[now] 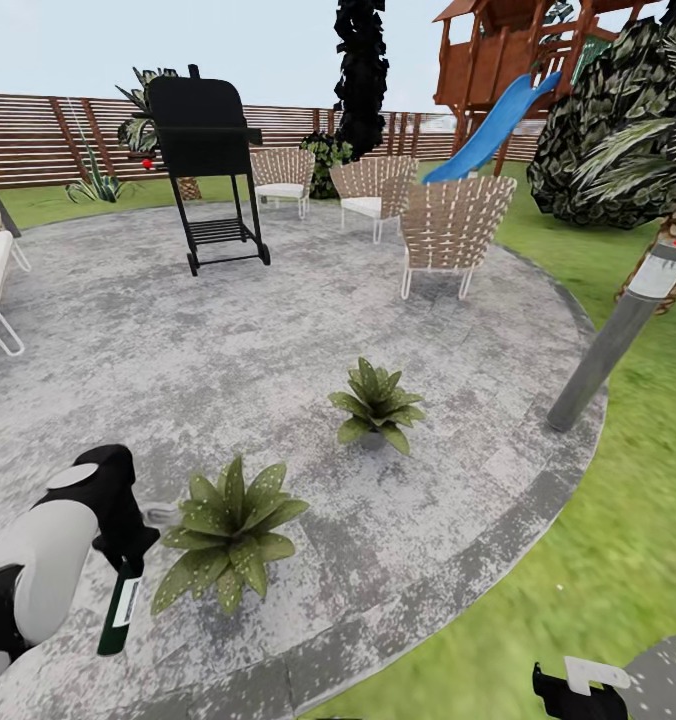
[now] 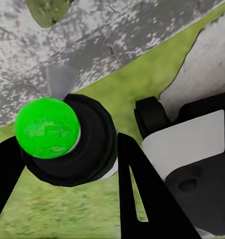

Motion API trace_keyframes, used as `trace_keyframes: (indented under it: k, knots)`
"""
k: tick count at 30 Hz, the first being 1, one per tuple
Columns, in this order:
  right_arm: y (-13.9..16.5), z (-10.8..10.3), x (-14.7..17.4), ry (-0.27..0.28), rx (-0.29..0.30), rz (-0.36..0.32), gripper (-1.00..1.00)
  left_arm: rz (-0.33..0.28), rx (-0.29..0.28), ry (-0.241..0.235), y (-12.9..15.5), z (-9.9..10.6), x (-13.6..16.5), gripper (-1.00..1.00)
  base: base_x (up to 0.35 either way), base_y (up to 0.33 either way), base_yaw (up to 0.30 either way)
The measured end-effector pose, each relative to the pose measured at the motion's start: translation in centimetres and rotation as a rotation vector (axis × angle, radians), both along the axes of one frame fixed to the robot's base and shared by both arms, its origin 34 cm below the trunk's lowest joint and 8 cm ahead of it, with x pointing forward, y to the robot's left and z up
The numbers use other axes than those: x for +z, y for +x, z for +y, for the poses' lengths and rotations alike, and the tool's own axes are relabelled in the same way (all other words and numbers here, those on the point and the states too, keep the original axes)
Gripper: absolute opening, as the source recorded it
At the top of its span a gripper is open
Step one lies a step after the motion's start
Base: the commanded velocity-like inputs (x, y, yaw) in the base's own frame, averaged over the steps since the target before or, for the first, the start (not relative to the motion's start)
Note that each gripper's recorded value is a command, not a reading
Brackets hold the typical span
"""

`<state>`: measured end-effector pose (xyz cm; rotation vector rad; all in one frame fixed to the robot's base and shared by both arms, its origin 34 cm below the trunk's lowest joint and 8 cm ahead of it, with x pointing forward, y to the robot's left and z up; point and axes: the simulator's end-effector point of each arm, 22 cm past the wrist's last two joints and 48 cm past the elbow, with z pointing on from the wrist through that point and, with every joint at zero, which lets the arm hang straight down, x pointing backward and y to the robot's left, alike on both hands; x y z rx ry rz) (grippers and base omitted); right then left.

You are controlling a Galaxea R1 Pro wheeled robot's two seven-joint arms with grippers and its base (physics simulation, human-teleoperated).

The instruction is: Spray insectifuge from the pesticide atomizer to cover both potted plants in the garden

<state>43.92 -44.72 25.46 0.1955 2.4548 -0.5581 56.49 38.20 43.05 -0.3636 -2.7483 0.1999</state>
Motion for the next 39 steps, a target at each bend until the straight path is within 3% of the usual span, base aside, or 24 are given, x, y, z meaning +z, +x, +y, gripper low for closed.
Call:
trace_keyframes:
  k: [14,30,35,39]
  knots:
    - [0.0,0.3,0.0,0.002,0.000,-0.001,1.00,-0.018,-0.048,-0.022,1.0,-1.3,0.4,-1.00,0.053,-0.039,0.217]
    - [0.0,0.1,0.0,0.001,-0.001,0.000,1.00,-0.025,-0.089,-0.027,1.6,-2.3,0.5,-1.00,0.000,-0.279,0.010]
    - [0.0,0.2,0.0,0.002,0.000,-0.001,1.00,-0.081,-0.089,-0.026,4.5,-2.3,2.7,-1.00,-0.056,-0.299,0.196]
    - [0.0,0.3,-0.1,0.002,0.000,-0.001,1.00,-0.087,-0.089,-0.028,4.9,-2.4,3.0,-1.00,-0.005,-0.306,0.257]
